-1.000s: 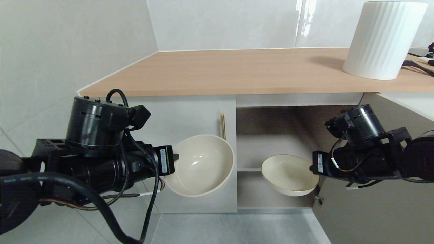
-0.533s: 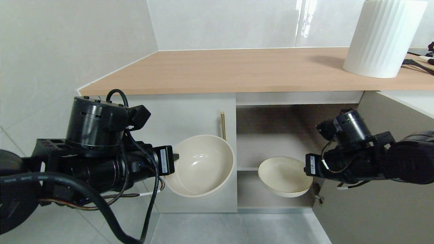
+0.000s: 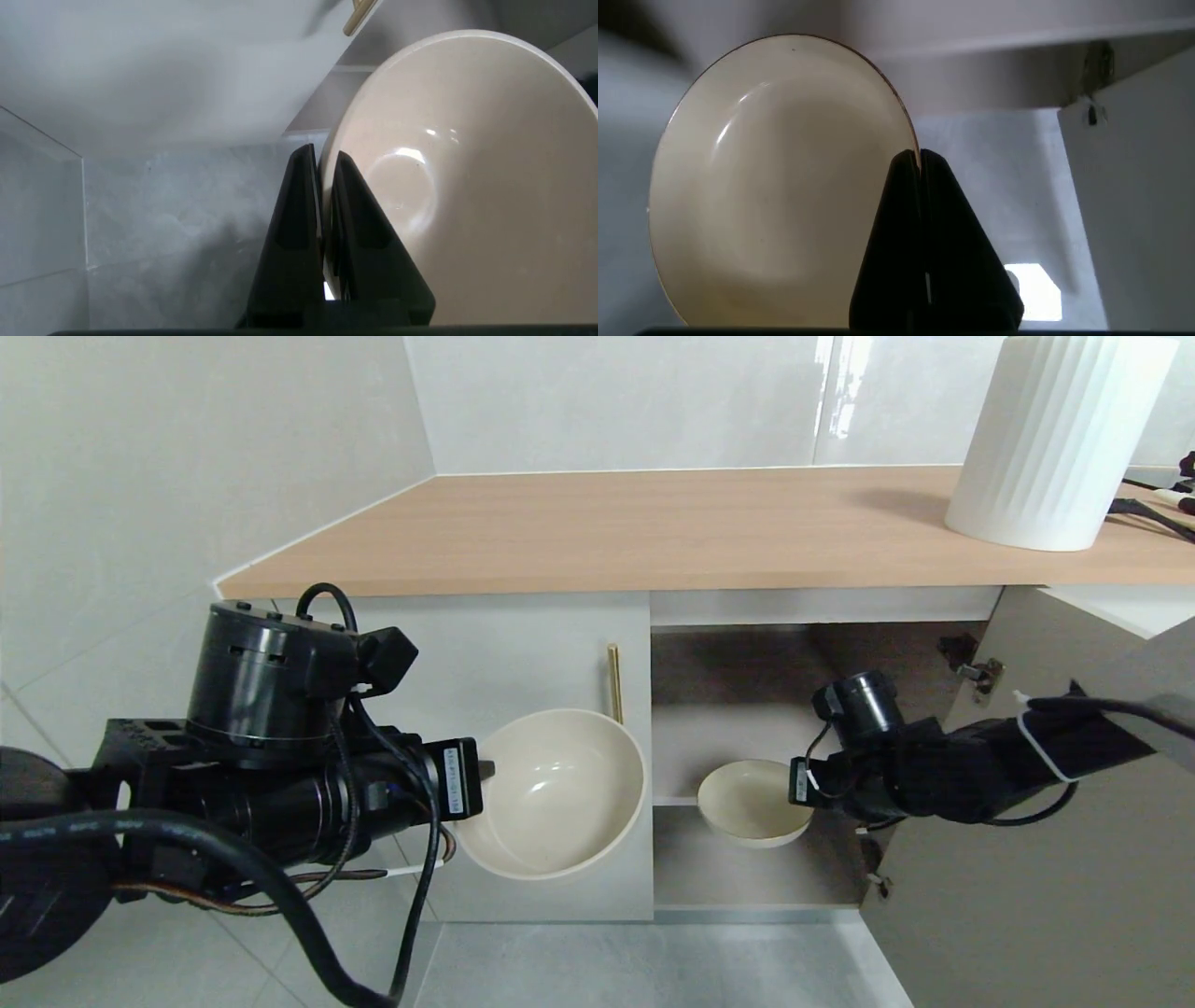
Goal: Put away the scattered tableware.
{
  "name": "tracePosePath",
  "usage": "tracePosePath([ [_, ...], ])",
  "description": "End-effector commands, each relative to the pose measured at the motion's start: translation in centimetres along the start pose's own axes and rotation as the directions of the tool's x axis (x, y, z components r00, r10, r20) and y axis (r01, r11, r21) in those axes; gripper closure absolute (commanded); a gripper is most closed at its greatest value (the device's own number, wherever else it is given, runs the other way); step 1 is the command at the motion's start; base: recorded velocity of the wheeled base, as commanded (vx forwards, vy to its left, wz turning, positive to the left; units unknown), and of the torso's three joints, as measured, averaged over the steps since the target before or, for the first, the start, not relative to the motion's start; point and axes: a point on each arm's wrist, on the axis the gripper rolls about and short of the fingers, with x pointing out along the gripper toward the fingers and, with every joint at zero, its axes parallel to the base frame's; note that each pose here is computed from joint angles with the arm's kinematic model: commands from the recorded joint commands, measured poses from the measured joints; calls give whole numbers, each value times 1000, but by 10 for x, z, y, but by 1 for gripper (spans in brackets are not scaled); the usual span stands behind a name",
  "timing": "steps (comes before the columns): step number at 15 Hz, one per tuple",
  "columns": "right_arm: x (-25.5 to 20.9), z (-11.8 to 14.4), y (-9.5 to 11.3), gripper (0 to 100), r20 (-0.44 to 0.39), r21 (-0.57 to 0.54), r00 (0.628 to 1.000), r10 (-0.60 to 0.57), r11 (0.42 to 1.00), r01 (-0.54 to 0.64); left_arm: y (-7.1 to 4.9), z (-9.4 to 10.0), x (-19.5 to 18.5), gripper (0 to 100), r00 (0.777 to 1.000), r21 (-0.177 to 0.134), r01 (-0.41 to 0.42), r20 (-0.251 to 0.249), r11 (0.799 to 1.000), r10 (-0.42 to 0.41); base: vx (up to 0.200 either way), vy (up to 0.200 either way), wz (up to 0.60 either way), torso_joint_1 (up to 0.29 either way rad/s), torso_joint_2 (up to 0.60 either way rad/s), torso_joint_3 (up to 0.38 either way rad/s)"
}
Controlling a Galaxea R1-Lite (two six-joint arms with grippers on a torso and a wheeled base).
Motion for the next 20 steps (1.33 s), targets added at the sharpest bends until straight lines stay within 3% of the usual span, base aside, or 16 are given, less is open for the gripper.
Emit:
tracePosePath([
  [1, 49, 0, -15, 100, -25, 43, 998, -65, 997, 66, 0, -1, 3, 100, 1000, 1, -5, -9, 1000, 5, 0, 0, 0, 0, 0, 0],
  [14, 134, 27, -23, 100, 152, 198, 945, -289, 946, 257, 1, -5, 11, 100, 999, 4, -15, -31, 1000, 15, 0, 0, 0, 0, 0, 0],
  [20, 139, 34, -20, 100, 186, 216, 935, -301, 941, 260, 1, -6, 16, 100, 999, 5, -20, -42, 1000, 20, 0, 0, 0, 0, 0, 0],
])
